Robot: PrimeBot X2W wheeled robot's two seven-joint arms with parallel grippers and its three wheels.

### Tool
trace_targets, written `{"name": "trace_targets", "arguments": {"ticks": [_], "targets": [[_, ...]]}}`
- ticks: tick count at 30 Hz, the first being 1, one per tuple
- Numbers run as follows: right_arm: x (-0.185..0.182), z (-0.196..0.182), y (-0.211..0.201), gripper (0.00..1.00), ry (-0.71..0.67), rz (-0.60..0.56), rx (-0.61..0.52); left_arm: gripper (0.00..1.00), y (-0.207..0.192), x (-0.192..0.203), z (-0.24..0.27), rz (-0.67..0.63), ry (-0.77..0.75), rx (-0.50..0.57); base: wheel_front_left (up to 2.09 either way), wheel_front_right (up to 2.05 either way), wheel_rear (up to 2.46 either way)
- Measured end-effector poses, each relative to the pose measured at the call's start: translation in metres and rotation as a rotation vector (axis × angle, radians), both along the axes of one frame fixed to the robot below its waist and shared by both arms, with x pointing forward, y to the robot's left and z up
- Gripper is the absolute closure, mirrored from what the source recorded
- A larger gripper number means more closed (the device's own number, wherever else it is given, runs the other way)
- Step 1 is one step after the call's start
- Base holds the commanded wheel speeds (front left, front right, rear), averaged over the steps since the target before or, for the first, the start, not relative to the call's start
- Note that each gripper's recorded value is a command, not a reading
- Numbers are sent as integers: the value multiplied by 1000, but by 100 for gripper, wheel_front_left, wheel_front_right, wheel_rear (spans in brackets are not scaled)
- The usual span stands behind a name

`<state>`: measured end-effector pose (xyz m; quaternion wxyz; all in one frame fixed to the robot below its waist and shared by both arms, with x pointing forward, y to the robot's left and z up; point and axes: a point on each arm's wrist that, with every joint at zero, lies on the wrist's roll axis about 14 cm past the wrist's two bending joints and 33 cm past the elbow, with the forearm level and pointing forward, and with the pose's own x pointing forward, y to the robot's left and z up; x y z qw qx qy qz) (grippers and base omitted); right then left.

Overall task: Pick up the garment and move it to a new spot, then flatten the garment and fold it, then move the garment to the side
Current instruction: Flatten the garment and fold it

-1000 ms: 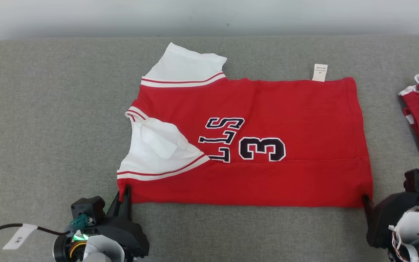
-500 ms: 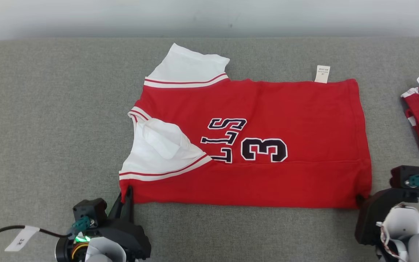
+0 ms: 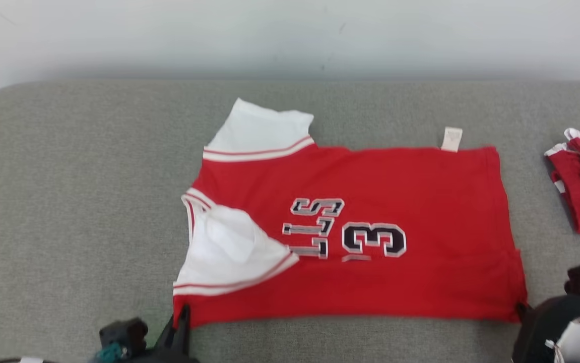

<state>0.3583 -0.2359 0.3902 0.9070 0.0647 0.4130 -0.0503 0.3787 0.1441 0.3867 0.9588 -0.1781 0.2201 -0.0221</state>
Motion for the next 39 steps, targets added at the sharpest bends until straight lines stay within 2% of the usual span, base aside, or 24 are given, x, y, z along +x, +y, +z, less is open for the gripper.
{"name": "trace_targets", "arguments": {"ticks": [5,19,20,21,22,28,32,39], "targets": [[-20,10,-6,100,2,-18,8,100,4,-26,7,16,5,-18,0,0,0],[-62,-5,9,100,88,11,86,100,14,-69,5,67,57,-7,0,0,0],[-62,-5,12,68,82,14,94,94,16,-71,3,67,65,-1,0,0,0],[-62,-5,13,0,77,16,99,49,16,-73,1,63,71,6,0,0,0],[-63,-6,14,0,77,15,103,0,17,-74,-1,60,78,8,0,0,0],[-65,-4,4,0,61,-8,78,0,27,-76,-3,80,81,33,0,0,0],[-56,9,-3,0,4,-20,52,0,44,-69,7,107,37,69,0,0,0],[-5,53,2,0,-192,12,-2,0,42,-10,56,42,-126,113,0,0,0]]}}
